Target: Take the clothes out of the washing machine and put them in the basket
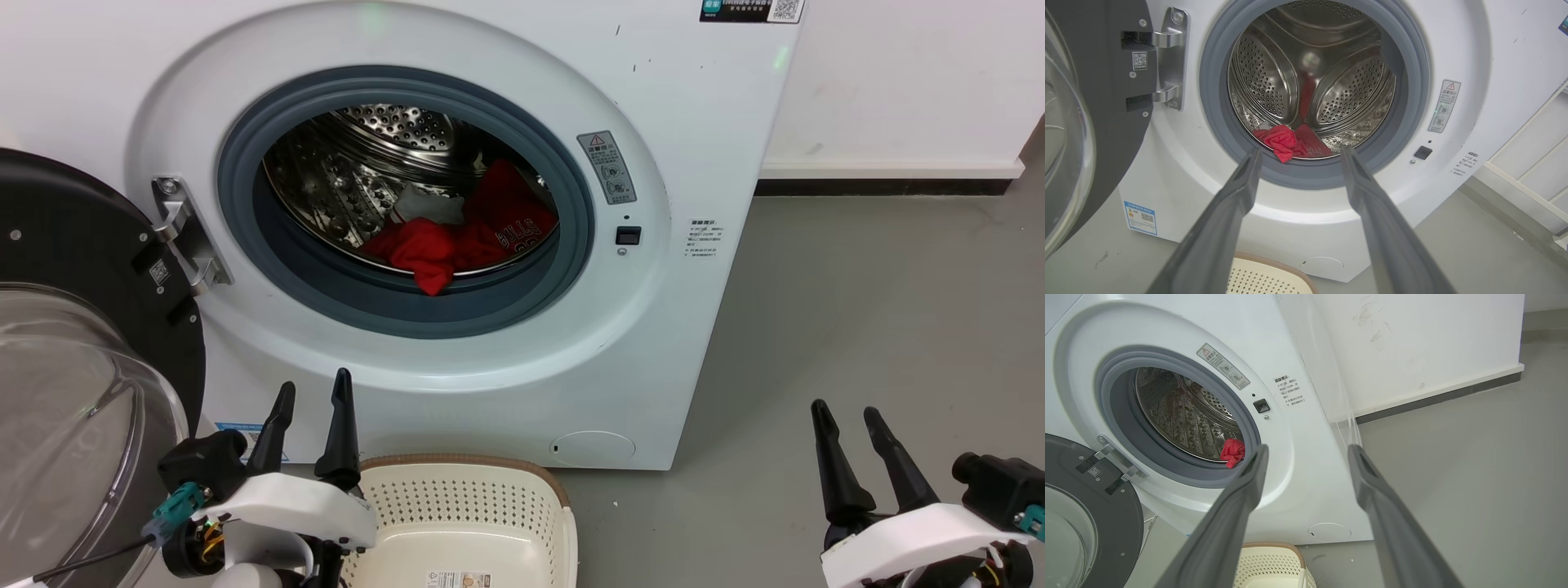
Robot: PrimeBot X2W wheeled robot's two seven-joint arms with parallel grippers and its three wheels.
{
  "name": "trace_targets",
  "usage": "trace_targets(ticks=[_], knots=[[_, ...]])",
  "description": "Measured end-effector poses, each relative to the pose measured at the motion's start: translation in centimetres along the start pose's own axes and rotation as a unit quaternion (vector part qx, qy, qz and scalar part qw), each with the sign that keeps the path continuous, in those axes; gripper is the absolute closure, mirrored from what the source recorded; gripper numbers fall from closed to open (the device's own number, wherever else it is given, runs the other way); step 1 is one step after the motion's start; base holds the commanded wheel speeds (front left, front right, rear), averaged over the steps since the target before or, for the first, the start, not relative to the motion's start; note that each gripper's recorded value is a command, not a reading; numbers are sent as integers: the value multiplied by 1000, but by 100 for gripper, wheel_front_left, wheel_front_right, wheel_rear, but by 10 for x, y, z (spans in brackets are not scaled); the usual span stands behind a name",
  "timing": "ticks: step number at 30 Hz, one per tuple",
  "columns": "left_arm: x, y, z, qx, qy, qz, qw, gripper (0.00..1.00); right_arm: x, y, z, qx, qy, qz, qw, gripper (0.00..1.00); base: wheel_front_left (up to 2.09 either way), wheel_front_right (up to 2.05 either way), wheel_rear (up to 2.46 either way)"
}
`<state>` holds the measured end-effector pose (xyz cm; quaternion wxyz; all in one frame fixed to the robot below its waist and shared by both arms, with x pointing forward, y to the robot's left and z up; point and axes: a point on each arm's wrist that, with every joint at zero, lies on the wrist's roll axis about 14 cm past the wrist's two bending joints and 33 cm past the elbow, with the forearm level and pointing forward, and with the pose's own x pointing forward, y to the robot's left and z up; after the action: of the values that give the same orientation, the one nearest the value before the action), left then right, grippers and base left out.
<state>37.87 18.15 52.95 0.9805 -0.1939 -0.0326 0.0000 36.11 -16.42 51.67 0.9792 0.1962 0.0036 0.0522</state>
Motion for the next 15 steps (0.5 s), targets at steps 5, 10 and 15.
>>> trace_targets(ticks=[5,10,15], knots=[[-1,0,2,34,-6,-3,999,0,-1,0,-1,-29,3,1,1000,0,0,0,0],[-1,0,3,63,-10,-2,998,0,-4,-2,-1,-54,6,-2,999,0,0,0,0],[-2,2,5,87,-15,0,996,0,-5,-2,2,-80,0,-2,997,0,0,0,0]])
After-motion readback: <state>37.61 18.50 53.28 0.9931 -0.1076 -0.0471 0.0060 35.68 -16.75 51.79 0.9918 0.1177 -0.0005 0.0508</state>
